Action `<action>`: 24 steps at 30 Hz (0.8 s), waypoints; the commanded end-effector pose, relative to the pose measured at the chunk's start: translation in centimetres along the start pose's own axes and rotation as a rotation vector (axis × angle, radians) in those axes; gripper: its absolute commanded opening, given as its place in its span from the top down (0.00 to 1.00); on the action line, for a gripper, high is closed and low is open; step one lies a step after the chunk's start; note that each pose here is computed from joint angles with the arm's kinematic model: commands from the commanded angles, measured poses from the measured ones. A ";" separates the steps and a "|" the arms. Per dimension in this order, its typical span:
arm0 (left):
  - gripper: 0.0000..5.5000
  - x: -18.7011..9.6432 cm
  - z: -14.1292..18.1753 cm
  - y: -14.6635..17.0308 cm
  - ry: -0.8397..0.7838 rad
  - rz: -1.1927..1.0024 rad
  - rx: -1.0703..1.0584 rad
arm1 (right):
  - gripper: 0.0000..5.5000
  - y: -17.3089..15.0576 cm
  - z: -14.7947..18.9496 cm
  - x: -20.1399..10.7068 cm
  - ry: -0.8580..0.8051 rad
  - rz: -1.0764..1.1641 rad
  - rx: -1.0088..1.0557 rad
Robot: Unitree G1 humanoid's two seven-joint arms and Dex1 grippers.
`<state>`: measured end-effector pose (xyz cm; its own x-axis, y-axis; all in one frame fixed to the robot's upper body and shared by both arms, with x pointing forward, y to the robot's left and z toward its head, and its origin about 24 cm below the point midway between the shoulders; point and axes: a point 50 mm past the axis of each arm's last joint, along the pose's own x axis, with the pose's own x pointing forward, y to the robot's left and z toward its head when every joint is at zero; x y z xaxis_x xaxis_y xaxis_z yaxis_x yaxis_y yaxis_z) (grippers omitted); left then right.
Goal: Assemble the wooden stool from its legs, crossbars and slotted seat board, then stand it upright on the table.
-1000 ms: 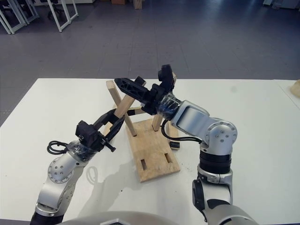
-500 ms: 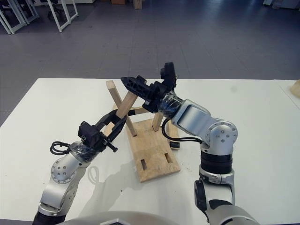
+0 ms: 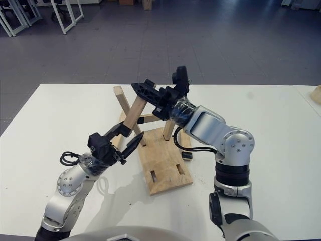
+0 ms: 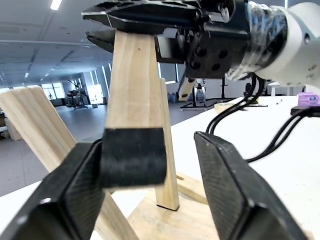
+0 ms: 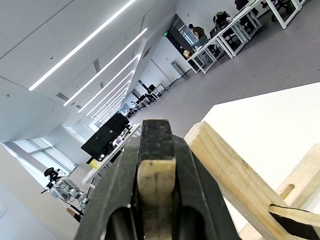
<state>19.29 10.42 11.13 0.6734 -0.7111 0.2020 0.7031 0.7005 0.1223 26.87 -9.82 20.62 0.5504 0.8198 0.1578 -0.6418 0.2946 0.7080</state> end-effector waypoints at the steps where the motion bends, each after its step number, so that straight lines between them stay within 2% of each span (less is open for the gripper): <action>1: 0.37 -1.4 -2.2 0.4 0.143 -0.039 -0.024 | 0.93 -0.2 1.1 -2.9 -0.003 -0.078 -0.109; 5: 0.26 -2.6 -3.1 2.9 0.216 0.103 -0.003 | 0.93 -1.4 2.0 -8.1 0.066 -0.329 -0.315; 7: 0.22 -2.9 -3.8 4.3 0.275 0.239 0.046 | 0.93 -4.0 3.5 -9.0 -0.016 -0.622 -0.473; 9: 0.22 -2.7 -4.1 4.7 0.301 0.314 0.059 | 0.93 -6.1 3.9 -8.6 -0.081 -0.791 -0.563; 12: 0.22 -2.4 -4.5 4.3 0.317 0.333 0.066 | 0.93 -7.9 3.1 -6.7 -0.130 -0.834 -0.565; 17: 0.22 -2.0 -4.9 4.3 0.339 0.348 0.084 | 0.93 -10.4 2.1 -5.1 -0.167 -0.892 -0.558; 24: 0.22 -1.7 -5.1 4.1 0.345 0.331 0.088 | 0.93 -13.1 1.0 -5.1 -0.167 -0.956 -0.555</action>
<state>21.91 14.23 6.29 0.9070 -0.4136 -0.0795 0.4211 0.8890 0.1800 32.52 -18.68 10.98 0.9802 0.0693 -0.1855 -0.0349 0.9826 0.1825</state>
